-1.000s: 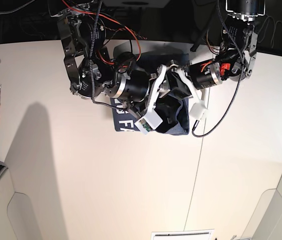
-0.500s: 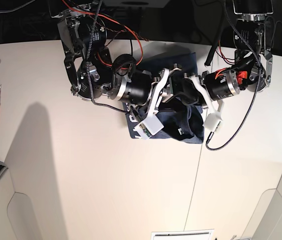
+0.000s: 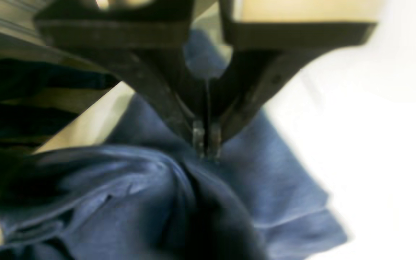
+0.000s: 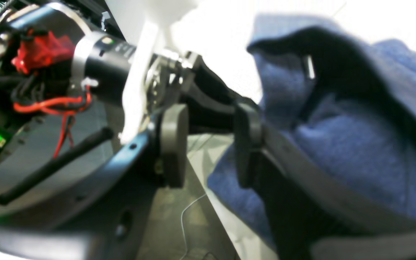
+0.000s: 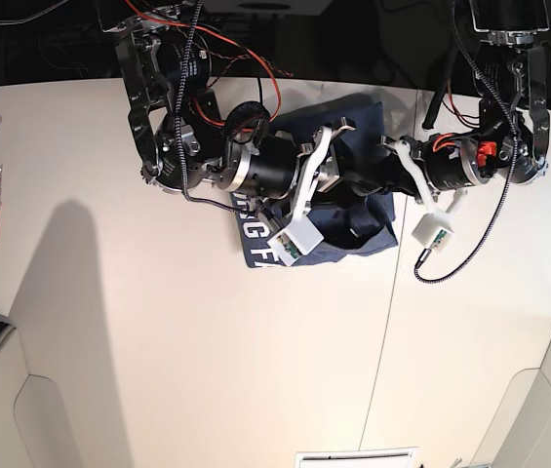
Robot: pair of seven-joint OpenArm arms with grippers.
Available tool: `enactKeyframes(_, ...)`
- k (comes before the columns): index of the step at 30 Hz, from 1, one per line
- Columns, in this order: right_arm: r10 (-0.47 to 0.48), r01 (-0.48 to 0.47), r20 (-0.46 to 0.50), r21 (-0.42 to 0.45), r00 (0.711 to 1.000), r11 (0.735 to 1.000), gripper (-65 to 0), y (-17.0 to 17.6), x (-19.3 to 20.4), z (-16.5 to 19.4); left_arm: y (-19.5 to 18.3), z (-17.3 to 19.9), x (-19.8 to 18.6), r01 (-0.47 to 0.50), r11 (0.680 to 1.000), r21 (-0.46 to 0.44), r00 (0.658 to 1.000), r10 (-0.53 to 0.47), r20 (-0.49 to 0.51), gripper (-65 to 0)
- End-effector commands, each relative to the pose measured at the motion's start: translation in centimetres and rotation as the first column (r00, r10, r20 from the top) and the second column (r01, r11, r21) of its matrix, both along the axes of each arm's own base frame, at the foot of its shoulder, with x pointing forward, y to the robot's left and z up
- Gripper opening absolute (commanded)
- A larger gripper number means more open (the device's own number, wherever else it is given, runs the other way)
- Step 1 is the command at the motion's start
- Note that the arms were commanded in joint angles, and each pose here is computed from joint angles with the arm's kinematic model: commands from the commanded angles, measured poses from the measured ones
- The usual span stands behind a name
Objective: Layout the t-shirt on the table in an organized manner, then fold the t-shirt properly
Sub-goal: 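Grasp the folded bundle with both grippers and fold it in half, then lay the folded bundle down and flatten it with both grippers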
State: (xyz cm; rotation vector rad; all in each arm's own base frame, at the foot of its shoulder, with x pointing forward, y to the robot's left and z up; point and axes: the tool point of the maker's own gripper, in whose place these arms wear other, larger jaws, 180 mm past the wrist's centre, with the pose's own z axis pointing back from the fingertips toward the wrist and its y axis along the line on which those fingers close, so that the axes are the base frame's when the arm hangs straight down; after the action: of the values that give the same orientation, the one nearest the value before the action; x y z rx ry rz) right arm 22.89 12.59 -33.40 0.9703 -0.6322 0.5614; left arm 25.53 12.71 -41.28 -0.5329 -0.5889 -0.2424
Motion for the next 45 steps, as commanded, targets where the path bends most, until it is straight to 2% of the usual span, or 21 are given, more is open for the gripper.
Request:
enactKeyframes(1, -0.007, 0.006, 0.032, 0.045, 0.999, 0.999, -43.1, 0.5, 0.7, 1.5, 0.5, 1.3, 1.1, -0.005, 1.0, 0.001, 0.999, 0.005, 0.048, -65.0)
enactKeyframes(8, 0.008, -0.009, 0.031, 0.054, 0.999, 0.998, -43.1, 0.9, 0.3, 1.7, 1.4, 1.4, 1.2, -0.006, 1.0, 0.019, 0.998, 0.005, 0.057, -65.0)
enactKeyframes(12, 0.069, -0.071, 0.036, 0.079, 0.997, 0.994, -43.1, 2.8, -1.1, 2.4, 1.2, 1.7, 1.4, -0.009, 1.0, 0.001, 0.998, 0.009, 0.068, -65.0)
enactKeyframes(17, 0.172, -0.177, 0.048, 0.144, 0.984, 0.974, -43.1, 5.9, -3.7, 4.2, 1.2, 2.1, 1.9, -0.021, 1.0, -0.011, 0.995, 0.022, 0.095, -65.0)
enactKeyframes(19, 0.204, -0.212, 0.068, 0.14, 0.977, 0.967, -43.1, 6.5, -4.2, 4.5, 1.2, 2.3, 2.1, -0.028, 0.999, -0.017, 0.994, 0.029, 0.108, -65.0)
enactKeyframes(22, 0.201, -0.211, 0.111, 0.087, 0.973, 0.974, -43.1, 6.3, -3.1, 4.4, 1.4, 3.1, 2.4, -0.024, 0.999, -0.043, 0.989, 0.031, 0.147, -65.0)
enactKeyframes(24, 0.18, -0.187, 0.15, 0.033, 0.972, 0.982, -43.1, 5.6, -1.6, 4.2, 1.8, 4.2, 2.7, -0.036, 0.995, -0.094, 0.982, 0.053, 0.181, -65.0)
enactKeyframes(26, 0.135, -0.136, 0.174, -0.002, 0.975, 0.991, -43.1, 4.5, 0.3, 4.2, 2.7, 5.8, 3.3, -0.083, 0.981, -0.173, 0.97, 0.12, 0.214, -65.0)
enactKeyframes(29, 0.047, -0.047, 0.196, -0.002, 0.979, 0.999, -43.1, 2.4, 3.4, 4.8, 4.3, 8.3, 4.0, -0.142, 0.944, -0.297, 0.942, 0.221, 0.252, -65.0)
enactKeyframes(32, -0.063, 0.062, 0.205, 0.011, 0.977, 0.998, -44.8, -0.2, 6.4, 5.4, 4.8, 9.8, 3.9, -0.147, 0.911, -0.385, 0.934, 0.256, 0.25, -65.0)
enactKeyframes(36, -0.207, 0.198, 0.193, 0.065, 0.959, 0.978, -55.1, -3.9, 9.5, 6.2, 3.6, 10.1, 3.4, -0.114, 0.895, -0.431, 0.947, 0.229, 0.225, -65.0)
enactKeyframes(39, -0.29, 0.279, 0.173, 0.083, 0.941, 0.957, -64.2, -6.4, 10.7, 6.0, 2.3, 9.7, 3.1, -0.083, 0.898, -0.433, 0.959, 0.19, 0.211, -65.0)
enactKeyframes(45, -0.344, 0.343, 0.14, 0.028, 0.929, 0.939, -65.0, -9.1, 11.1, 4.5, -2.1, 8.5, 1.9, 0.029, 0.898, -0.439, 0.985, 0.05, 0.166, -65.0)
